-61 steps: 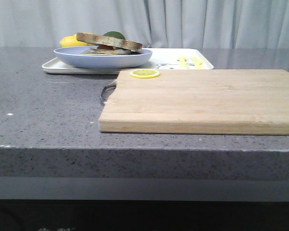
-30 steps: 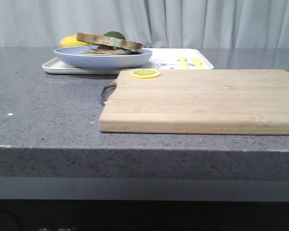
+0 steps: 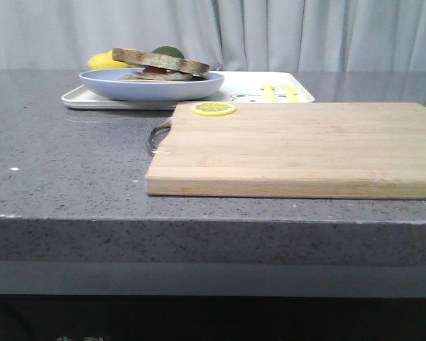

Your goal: Place bread and move sandwich to tray

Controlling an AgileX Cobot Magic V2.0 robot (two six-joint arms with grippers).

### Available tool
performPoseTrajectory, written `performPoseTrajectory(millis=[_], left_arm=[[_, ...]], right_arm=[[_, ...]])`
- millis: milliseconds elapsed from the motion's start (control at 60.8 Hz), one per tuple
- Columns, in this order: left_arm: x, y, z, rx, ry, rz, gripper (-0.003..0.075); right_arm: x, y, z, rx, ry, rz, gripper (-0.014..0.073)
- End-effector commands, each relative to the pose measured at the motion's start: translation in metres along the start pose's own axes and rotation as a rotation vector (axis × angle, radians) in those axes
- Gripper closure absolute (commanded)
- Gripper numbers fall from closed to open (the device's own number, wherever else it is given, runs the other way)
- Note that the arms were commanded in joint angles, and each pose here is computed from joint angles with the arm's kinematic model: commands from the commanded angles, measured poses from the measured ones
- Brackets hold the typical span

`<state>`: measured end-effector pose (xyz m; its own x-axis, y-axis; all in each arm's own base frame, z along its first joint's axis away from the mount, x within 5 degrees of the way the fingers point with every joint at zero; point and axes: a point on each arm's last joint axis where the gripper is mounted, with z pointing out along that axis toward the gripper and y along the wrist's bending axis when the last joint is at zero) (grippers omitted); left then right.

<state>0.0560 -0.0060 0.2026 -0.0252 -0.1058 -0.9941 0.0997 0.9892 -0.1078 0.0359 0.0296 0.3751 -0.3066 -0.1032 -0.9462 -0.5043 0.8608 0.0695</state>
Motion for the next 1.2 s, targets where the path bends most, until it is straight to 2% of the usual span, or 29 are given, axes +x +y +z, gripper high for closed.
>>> performPoseTrajectory(millis=[0,1119,1185], left_arm=[[-0.0089,-0.0003,-0.0023,0.005,-0.107,-0.020,0.0740],[-0.0092,-0.0003,-0.0023,0.005,-0.112,-0.020,0.0741],[-0.0092,-0.0003,-0.0023,0.005,-0.112,-0.020,0.0741]], right_arm=[[-0.0120,-0.0011,0.0001,0.015,-0.075,-0.003,0.0664],[-0.0120,-0.0011,0.0001,0.015,-0.075,-0.003,0.0664],[-0.0107,-0.0013,-0.0037,0.026,-0.105,-0.006,0.0664]])
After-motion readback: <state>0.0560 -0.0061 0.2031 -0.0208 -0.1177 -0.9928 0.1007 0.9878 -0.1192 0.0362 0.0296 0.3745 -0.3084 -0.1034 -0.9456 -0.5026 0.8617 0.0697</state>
